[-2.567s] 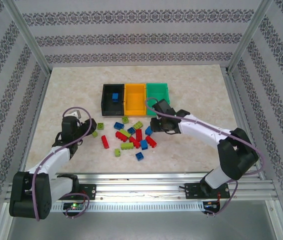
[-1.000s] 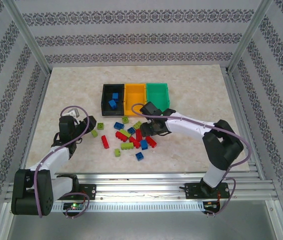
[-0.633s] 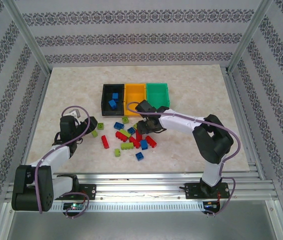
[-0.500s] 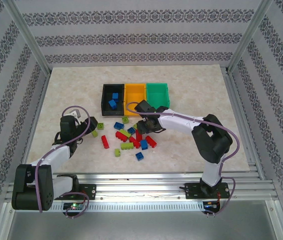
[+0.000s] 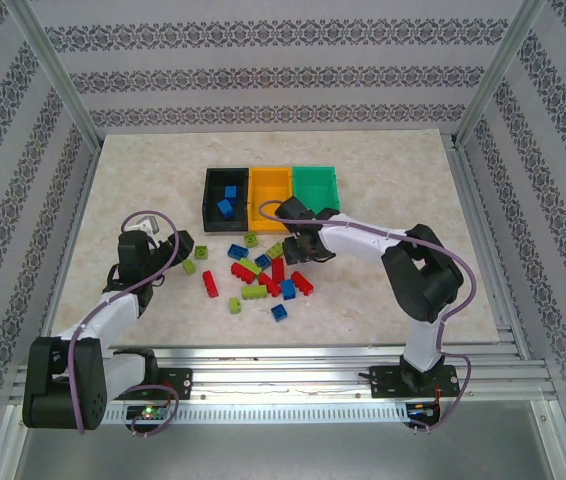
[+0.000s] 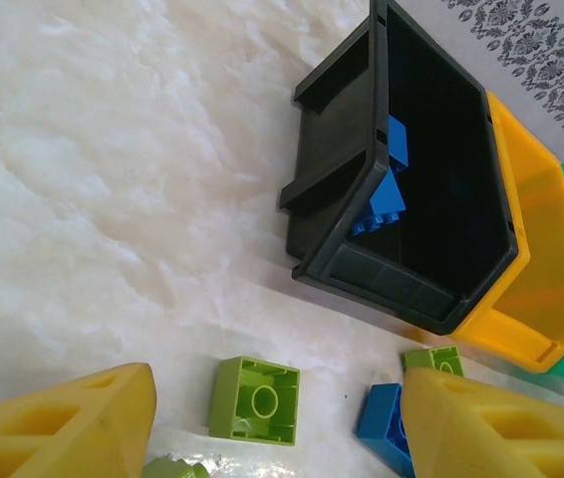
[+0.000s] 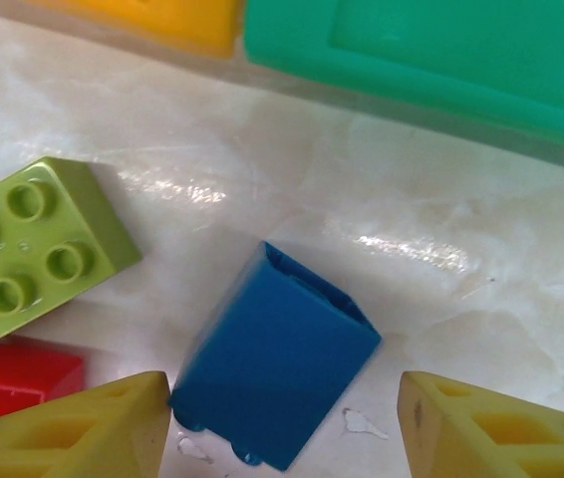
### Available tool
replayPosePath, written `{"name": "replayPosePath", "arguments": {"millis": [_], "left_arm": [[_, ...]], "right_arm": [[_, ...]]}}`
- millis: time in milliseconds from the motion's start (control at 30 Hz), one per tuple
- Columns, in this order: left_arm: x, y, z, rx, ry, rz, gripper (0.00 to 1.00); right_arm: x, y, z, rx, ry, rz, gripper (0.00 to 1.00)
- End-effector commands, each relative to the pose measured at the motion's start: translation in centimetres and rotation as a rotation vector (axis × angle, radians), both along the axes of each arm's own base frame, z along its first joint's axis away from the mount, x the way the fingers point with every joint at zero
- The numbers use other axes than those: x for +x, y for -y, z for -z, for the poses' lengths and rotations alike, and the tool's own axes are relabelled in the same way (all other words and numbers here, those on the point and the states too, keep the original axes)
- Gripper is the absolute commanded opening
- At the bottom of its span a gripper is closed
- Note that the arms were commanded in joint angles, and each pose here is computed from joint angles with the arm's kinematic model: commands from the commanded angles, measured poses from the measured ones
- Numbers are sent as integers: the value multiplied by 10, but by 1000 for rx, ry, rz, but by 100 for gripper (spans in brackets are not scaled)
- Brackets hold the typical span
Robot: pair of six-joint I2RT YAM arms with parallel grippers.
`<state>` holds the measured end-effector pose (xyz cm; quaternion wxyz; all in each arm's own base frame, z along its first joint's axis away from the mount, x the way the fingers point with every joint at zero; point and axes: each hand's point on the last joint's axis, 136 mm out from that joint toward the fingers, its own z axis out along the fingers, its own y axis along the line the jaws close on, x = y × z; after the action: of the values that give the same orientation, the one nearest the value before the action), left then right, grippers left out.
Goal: Sort the legos into containers by color
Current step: Pick up the lego from the center of the table.
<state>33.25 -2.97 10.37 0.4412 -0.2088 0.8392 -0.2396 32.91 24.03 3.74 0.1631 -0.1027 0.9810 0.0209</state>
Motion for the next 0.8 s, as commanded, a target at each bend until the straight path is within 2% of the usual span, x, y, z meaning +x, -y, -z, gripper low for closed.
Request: {"name": "replayPosePath", "arguments": {"millis": [0,133,233,367,500,633,767], "left_arm": [[4,-4,-7,11,23,-7,66],[5,-2,-8,4,27,3,67],[4,-3,-9,6,27,2,66],[3,-5,-9,19,27,-9,67],[3,-4,-10,12,29,-2,67],[3,-4,-9,12,28,-3,67],[4,-4,-8,10,25,-4,67]], "right_arm": [[6,-6,3,3,-8,14,64],[9,-11,10,16,-20,23,66],[7,-13,13,25,-32,19,61],[6,-11,9,27,-25,15,41],[7,-16,-13,54,9,-8,22],[12,-27,-42,56,48,-59,21],[28,-65,-83,168,119,-117,21]]}}
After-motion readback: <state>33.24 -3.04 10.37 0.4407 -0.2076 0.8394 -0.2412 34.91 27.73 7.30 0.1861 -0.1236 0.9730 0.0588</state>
